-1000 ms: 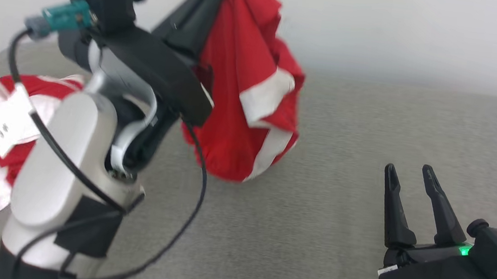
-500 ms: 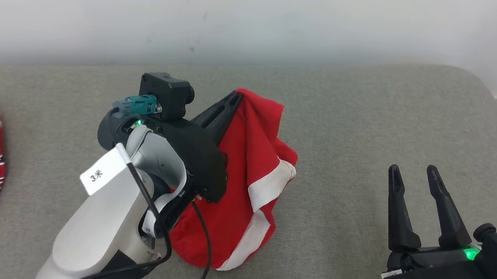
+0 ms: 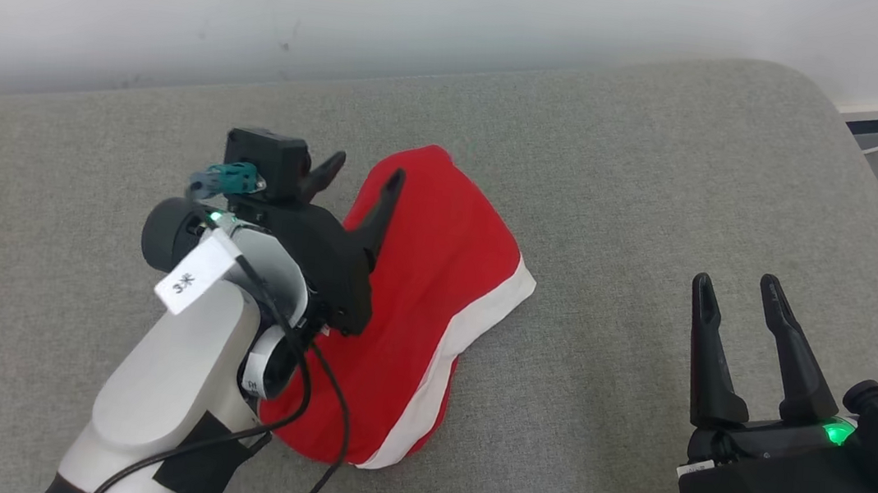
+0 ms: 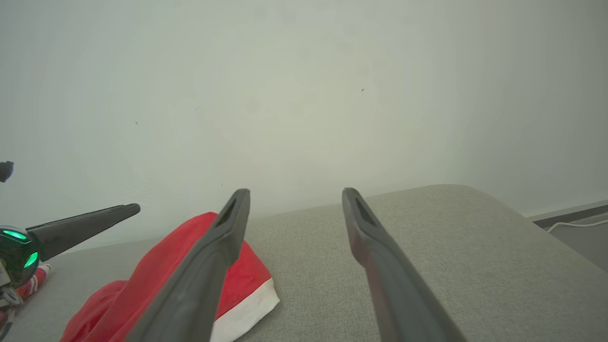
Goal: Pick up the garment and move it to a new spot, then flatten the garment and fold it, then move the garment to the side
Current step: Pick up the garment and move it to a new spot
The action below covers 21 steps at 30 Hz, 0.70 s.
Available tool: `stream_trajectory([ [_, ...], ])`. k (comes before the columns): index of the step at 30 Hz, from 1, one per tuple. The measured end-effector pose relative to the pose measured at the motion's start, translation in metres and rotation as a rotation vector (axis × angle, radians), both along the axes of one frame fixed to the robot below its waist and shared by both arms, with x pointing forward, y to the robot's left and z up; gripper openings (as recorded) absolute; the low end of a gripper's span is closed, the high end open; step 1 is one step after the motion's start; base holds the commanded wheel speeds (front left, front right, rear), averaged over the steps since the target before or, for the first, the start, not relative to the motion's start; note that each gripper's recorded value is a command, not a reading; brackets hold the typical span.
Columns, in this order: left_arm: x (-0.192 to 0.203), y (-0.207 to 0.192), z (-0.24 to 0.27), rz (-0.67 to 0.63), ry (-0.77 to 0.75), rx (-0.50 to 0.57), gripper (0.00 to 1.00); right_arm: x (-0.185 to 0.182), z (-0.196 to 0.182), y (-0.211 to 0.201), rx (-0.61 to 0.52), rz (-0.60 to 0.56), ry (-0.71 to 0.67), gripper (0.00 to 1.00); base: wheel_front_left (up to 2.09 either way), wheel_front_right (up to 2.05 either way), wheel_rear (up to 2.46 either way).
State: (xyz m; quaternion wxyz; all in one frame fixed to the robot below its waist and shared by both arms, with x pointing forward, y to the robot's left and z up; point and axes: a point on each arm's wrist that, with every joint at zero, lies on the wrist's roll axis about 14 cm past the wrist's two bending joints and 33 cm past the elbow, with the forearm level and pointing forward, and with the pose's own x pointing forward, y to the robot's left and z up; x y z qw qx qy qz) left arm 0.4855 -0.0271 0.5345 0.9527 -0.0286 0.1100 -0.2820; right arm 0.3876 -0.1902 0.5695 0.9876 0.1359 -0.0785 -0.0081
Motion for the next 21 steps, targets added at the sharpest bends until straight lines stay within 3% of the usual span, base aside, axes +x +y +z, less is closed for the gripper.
stream_trajectory([
  [9,0.000,0.024,0.045,0.084,-0.183,-0.176,1.00,0.004,-0.001,0.008,0.023,0.016,-0.007,1.00,0.00,0.00,0.00],
  [18,-0.034,0.119,0.033,0.368,-0.311,-0.190,1.00,0.000,0.005,0.017,0.015,0.030,-0.044,1.00,0.00,0.00,0.00],
  [21,-0.053,0.133,0.015,0.402,-0.294,-0.172,1.00,-0.004,0.009,0.018,0.013,0.022,-0.068,1.00,0.00,0.00,0.00],
])
